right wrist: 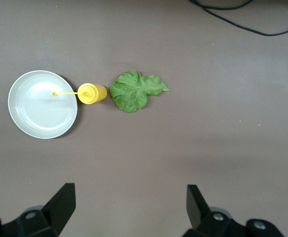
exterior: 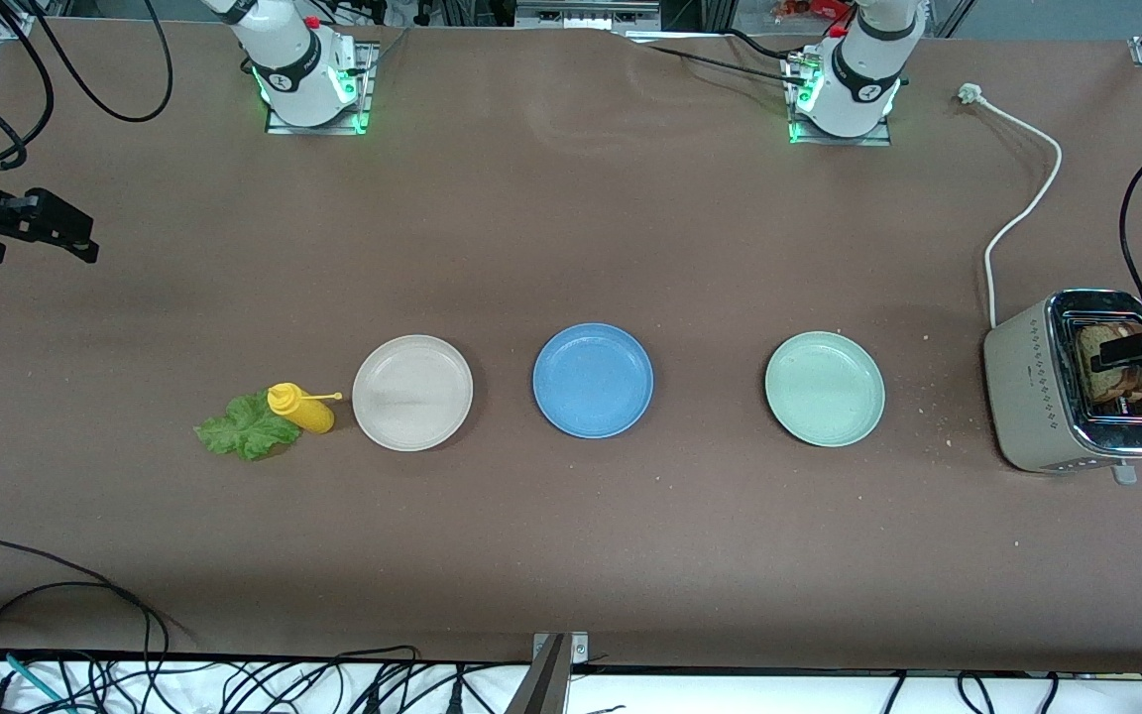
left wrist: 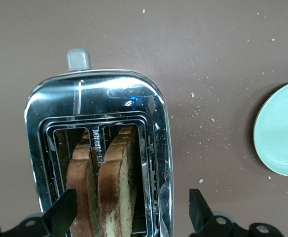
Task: Make sandwich in blue plate with both arms
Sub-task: 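Lower the left gripper over the toaster onto a bread slice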
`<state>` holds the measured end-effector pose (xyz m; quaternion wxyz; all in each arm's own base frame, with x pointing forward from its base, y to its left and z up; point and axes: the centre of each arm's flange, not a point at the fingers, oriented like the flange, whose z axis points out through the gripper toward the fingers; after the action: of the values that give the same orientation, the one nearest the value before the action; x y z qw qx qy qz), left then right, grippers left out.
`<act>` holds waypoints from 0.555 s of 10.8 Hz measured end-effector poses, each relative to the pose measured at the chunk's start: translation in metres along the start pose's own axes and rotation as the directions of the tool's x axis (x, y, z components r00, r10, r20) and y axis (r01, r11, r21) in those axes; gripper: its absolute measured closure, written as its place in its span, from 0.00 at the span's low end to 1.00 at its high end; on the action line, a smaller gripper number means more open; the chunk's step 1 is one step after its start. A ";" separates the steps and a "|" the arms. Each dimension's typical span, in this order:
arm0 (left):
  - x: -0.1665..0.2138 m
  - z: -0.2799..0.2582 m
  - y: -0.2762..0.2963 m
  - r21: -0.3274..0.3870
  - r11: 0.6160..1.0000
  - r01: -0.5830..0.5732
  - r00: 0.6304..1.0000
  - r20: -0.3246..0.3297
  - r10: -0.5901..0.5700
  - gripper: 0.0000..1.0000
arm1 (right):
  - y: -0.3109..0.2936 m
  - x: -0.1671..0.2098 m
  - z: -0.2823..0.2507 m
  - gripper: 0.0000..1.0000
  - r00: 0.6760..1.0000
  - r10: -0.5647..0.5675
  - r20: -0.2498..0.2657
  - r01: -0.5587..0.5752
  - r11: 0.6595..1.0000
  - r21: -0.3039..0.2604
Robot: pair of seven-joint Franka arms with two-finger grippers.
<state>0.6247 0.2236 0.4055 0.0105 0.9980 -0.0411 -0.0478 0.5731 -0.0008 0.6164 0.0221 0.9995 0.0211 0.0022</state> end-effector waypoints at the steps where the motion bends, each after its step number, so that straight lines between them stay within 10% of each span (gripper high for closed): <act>1: 0.000 0.004 -0.001 -0.003 1.000 0.002 1.000 0.006 -0.002 0.00 | 0.000 0.000 0.000 0.00 1.000 0.000 0.000 0.000 1.000 0.000; 6: -0.002 0.015 0.002 -0.021 1.000 0.023 0.999 0.046 -0.022 0.00 | 0.001 -0.001 0.000 0.00 1.000 0.001 0.004 -0.001 1.000 0.001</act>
<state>0.6209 0.2215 0.3908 0.0196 0.9968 -0.0299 -0.0712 0.5726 -0.0013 0.6162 0.0218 0.9996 0.0205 0.0000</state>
